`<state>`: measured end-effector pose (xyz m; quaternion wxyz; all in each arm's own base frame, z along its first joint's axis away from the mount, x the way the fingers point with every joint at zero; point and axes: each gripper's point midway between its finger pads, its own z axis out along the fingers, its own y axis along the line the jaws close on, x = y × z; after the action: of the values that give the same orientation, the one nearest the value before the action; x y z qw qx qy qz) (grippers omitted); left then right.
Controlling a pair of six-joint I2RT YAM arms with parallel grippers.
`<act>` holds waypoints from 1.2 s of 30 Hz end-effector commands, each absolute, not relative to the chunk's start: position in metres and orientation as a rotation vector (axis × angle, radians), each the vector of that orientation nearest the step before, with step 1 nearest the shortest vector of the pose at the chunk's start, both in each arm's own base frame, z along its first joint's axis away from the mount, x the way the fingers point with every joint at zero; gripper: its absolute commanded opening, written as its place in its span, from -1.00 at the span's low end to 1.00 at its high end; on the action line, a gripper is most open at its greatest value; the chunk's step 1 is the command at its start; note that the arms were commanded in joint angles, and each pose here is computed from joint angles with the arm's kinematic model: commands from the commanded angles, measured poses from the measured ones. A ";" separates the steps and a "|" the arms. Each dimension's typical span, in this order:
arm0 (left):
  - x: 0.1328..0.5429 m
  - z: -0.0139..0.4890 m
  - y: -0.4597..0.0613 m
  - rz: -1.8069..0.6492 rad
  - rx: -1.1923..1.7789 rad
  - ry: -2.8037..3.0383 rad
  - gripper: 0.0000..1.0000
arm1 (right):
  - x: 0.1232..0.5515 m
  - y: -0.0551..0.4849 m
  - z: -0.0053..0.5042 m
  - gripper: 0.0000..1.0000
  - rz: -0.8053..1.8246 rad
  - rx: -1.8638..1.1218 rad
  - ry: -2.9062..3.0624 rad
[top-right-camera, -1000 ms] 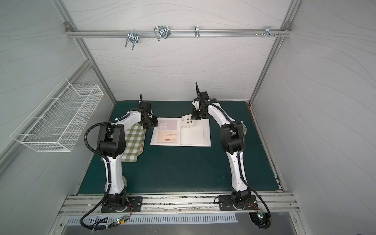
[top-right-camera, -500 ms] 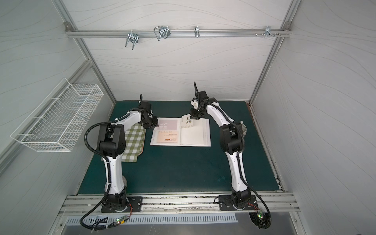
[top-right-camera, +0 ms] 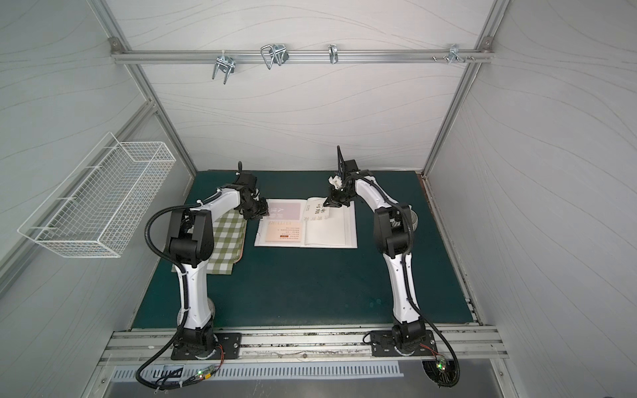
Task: Place the photos into the photo albums
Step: Insert the photo into the photo album.
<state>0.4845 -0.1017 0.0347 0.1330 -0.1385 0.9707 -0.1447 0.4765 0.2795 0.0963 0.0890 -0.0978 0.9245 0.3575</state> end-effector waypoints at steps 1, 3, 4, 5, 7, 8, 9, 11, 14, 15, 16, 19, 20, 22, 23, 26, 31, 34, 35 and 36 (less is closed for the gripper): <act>0.488 0.029 -0.098 -0.426 -0.432 2.819 -0.29 | 0.474 0.286 0.084 -1.00 1.163 -0.263 2.764; 0.489 0.029 -0.096 -0.430 -0.442 2.817 -0.29 | 0.474 0.288 0.081 -1.00 1.211 -0.251 2.757; 0.489 0.027 -0.096 -0.434 -0.450 2.819 -0.29 | 0.475 0.289 0.080 -1.00 1.239 -0.253 2.751; 0.489 0.027 -0.094 -0.439 -0.460 2.818 -0.29 | 0.475 0.292 0.080 -1.00 1.271 -0.259 2.740; 0.489 0.024 -0.092 -0.447 -0.483 2.821 -0.29 | 0.477 0.294 0.078 -1.00 1.314 -0.262 2.726; 0.489 0.022 -0.090 -0.452 -0.496 2.824 -0.29 | 0.478 0.295 0.076 -1.00 1.319 -0.259 2.727; 0.488 0.020 -0.090 -0.459 -0.503 2.829 -0.29 | 0.478 0.295 0.075 -1.00 1.321 -0.260 2.728; 0.488 0.015 -0.089 -0.463 -0.517 2.839 -0.29 | 0.480 0.297 0.073 -1.00 1.344 -0.264 2.723; 0.486 0.010 -0.090 -0.468 -0.528 2.851 -0.29 | 0.479 0.300 0.070 -1.00 1.412 -0.286 2.708; 0.485 0.008 -0.090 -0.468 -0.532 2.855 -0.29 | 0.478 0.301 0.068 -1.00 1.437 -0.297 2.700; 0.485 0.007 -0.090 -0.468 -0.535 2.857 -0.29 | 0.477 0.303 0.068 -1.00 1.467 -0.316 2.687; 0.484 0.004 -0.090 -0.467 -0.543 2.862 -0.29 | 0.475 0.304 0.070 -1.00 1.540 -0.359 2.653; 0.484 0.004 -0.090 -0.471 -0.546 2.863 -0.29 | 0.475 0.304 0.072 -1.00 1.555 -0.373 2.640; 0.483 0.005 -0.092 -0.483 -0.551 2.861 -0.29 | 0.477 0.305 0.077 -1.00 1.574 -0.403 2.607; 0.483 0.005 -0.092 -0.489 -0.554 2.860 -0.29 | 0.478 0.306 0.078 -1.00 1.577 -0.415 2.594; 0.482 0.003 -0.092 -0.489 -0.559 2.863 -0.29 | 0.485 0.308 0.076 -1.00 1.579 -0.426 2.577; 0.482 -0.001 -0.092 -0.486 -0.567 2.869 -0.29 | 0.497 0.304 0.065 -0.53 1.473 -0.351 2.610; 0.481 -0.004 -0.092 -0.488 -0.575 2.874 -0.29 | 0.502 0.295 0.063 -0.46 1.401 -0.273 2.637; 0.481 -0.004 -0.092 -0.490 -0.577 2.874 -0.29 | 0.503 0.292 0.063 -0.44 1.382 -0.251 2.646; 0.481 -0.004 -0.092 -0.491 -0.577 2.873 -0.29 | 0.504 0.288 0.063 -0.42 1.359 -0.226 2.658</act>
<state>0.4868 -0.0918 0.0240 0.1148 -0.1839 0.9616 -0.1685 0.4971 0.2970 0.0570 0.0563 -0.0932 0.8738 0.4739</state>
